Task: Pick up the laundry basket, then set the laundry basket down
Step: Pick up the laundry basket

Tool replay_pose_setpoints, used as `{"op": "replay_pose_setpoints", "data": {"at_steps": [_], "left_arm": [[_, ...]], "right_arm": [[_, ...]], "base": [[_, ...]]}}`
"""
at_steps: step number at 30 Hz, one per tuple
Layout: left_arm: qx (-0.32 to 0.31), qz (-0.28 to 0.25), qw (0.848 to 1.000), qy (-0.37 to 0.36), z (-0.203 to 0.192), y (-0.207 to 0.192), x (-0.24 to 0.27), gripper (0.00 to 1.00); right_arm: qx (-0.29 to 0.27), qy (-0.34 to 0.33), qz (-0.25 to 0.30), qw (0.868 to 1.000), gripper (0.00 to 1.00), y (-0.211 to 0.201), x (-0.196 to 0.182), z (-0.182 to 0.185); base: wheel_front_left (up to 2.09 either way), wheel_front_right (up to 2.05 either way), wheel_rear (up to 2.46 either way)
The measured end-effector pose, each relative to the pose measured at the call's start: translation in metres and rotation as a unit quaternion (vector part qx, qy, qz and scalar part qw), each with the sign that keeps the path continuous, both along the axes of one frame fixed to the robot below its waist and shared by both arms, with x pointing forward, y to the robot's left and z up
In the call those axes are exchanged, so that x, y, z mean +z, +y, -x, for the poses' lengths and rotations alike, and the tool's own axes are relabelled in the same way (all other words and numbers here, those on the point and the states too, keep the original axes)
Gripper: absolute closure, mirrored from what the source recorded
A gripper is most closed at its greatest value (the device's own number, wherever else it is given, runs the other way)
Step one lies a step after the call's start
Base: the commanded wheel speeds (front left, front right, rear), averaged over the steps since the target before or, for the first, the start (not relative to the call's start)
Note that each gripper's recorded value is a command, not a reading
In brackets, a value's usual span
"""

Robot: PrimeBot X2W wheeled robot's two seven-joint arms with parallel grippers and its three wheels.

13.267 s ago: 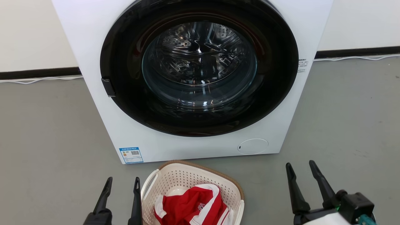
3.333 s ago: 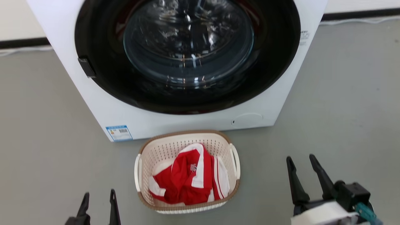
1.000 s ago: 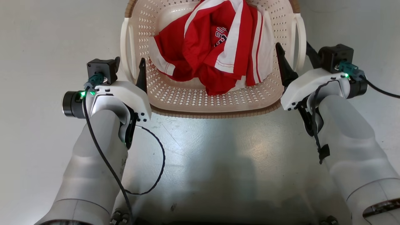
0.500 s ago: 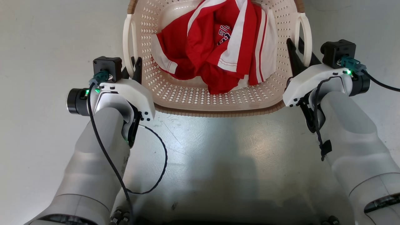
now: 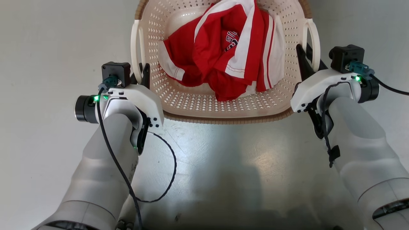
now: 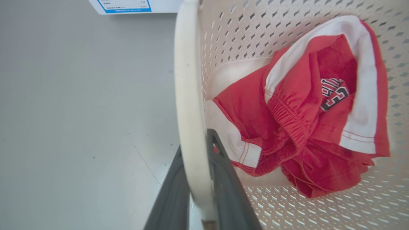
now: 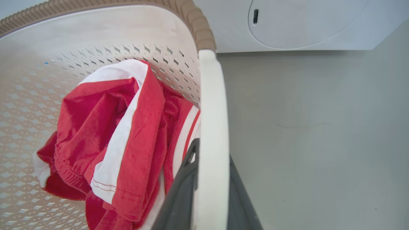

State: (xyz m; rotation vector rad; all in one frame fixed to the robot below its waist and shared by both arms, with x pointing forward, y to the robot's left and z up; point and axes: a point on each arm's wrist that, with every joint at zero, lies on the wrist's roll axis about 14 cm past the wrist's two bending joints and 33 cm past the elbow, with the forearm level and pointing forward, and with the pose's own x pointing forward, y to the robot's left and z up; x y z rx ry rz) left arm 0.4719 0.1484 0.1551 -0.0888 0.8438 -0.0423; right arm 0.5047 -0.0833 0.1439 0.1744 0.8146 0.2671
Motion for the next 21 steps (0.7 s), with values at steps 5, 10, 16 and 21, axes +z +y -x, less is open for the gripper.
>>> {"op": "replay_pose_setpoints", "data": {"at_steps": [5, 10, 16, 21], "left_arm": [[0.012, 0.005, 1.0, -0.003, 0.004, -0.001, 0.011, 1.0], [0.018, 0.011, 1.0, -0.006, 0.012, -0.004, 0.026, 1.0], [0.024, 0.016, 1.0, -0.003, 0.029, -0.007, 0.041, 1.0], [0.037, 0.025, 0.999, 0.006, 0.057, -0.006, 0.059, 1.0]], "right_arm": [[0.001, -0.01, 0.0, 1.0, 1.0, -0.001, 0.018, -0.002], [-0.001, -0.007, 0.003, 1.0, 1.0, -0.006, 0.033, 0.011], [-0.004, -0.003, 0.005, 1.0, 1.0, -0.01, 0.051, 0.028], [-0.002, 0.008, 0.005, 1.0, 1.0, -0.009, 0.072, 0.057]], "base": [[0.0, 0.0, 0.0], [0.0, 0.0, 0.0], [0.0, 0.0, 0.0], [0.0, 0.0, 0.0]]}}
